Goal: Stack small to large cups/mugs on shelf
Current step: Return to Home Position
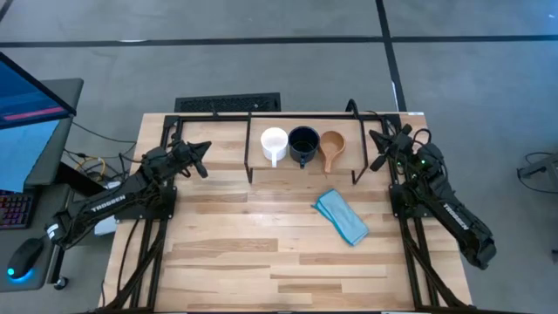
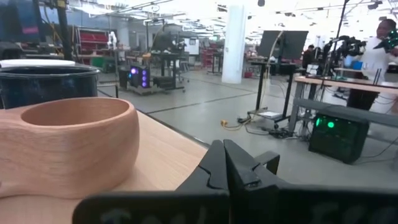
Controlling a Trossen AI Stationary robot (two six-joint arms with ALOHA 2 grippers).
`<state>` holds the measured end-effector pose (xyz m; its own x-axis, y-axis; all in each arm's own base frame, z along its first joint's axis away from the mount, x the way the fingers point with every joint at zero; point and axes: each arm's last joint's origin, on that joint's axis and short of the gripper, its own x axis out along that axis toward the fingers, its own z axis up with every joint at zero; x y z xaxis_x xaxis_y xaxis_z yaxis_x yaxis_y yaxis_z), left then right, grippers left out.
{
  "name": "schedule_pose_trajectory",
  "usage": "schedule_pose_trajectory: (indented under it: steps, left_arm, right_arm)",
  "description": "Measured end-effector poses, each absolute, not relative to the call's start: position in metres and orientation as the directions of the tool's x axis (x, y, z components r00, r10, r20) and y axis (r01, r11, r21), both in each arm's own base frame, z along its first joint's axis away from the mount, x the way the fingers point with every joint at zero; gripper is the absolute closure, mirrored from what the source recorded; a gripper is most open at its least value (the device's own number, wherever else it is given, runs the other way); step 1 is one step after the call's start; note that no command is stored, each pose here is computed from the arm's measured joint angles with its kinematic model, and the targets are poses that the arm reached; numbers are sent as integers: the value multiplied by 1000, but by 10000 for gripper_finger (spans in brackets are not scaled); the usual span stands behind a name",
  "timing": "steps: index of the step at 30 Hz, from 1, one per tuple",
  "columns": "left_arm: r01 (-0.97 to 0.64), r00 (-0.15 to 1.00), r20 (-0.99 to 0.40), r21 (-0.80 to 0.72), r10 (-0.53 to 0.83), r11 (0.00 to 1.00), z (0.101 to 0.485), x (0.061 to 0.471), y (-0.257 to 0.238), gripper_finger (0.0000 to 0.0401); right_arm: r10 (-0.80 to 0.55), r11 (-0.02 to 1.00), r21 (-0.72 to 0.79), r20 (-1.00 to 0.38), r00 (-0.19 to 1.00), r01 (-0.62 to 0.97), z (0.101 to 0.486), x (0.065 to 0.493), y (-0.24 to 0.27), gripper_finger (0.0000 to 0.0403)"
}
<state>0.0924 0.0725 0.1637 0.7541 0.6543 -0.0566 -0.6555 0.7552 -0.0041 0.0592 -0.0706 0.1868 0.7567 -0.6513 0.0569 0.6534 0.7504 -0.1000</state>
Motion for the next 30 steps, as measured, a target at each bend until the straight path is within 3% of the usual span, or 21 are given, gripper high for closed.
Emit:
schedule_pose_trajectory:
  steps: [15, 23, 30]
  left_arm:
    - [-661, 748, 91, 15, 657, 751, 177, 83, 65, 401]
    - [-644, 763, 63, -2, 643, 765, 172, 76, 60, 401]
    - [-653, 757, 45, 10, 652, 758, 170, 76, 60, 401]
  right_arm:
    - [-644, 754, -115, 68, 762, 647, 188, 59, -70, 401]
    - [-620, 768, -115, 114, 776, 630, 192, 60, -69, 401]
    - [-586, 801, -100, 66, 807, 590, 188, 61, -69, 401]
